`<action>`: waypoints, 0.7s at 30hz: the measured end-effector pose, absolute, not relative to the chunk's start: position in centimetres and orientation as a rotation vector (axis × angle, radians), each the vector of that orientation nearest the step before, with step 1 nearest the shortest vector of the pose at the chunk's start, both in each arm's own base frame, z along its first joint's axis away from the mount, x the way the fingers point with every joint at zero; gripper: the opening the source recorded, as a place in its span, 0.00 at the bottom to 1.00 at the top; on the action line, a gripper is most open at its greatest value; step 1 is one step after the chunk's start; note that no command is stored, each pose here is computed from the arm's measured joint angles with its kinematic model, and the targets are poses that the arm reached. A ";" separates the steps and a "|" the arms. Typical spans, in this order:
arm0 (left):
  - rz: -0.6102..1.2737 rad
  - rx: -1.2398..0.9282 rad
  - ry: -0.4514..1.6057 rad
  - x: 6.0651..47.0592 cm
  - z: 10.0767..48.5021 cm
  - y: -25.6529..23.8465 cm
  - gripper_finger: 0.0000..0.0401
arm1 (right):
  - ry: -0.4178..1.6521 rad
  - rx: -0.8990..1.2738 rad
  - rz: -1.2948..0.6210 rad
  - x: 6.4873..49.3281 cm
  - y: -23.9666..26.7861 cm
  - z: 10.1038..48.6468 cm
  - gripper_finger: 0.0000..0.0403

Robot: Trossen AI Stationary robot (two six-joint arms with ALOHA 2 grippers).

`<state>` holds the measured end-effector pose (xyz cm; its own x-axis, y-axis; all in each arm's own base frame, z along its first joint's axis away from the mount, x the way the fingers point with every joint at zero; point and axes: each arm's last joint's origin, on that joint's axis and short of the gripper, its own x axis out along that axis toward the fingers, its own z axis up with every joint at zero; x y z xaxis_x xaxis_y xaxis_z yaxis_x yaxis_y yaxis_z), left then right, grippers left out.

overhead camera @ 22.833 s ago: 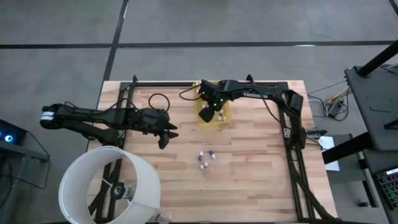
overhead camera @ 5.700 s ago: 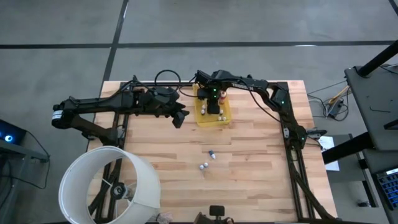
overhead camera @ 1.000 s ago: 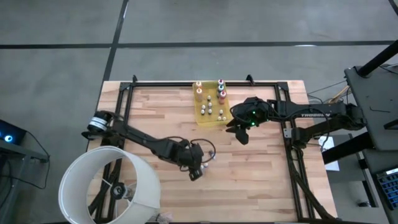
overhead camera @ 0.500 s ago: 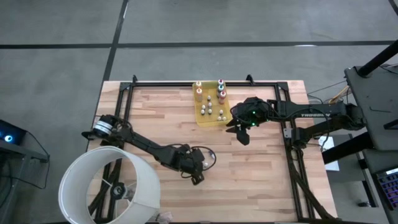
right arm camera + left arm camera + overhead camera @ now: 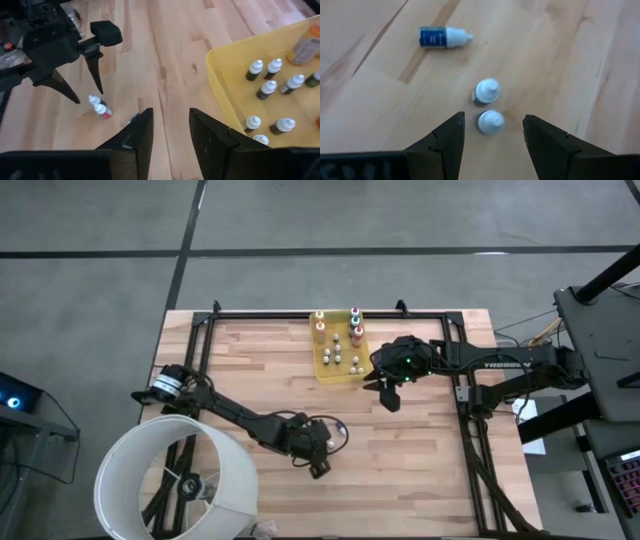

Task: Pick & Place food coloring
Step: Put the small dark green food coloring bottle into the yellow bin

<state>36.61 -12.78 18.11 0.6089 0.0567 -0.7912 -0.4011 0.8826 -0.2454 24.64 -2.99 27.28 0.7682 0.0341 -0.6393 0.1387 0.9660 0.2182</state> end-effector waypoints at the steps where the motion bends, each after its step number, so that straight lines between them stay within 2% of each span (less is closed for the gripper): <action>1: 0.276 -0.423 0.888 36.5 18.0 -12.7 0.43 | 0.694 0.257 -0.068 24.6 -3.0 27.3 0.28; 21: 0.264 -0.404 0.894 36.6 17.0 -11.7 0.43 | 0.692 0.256 -0.071 24.6 -3.0 27.3 0.27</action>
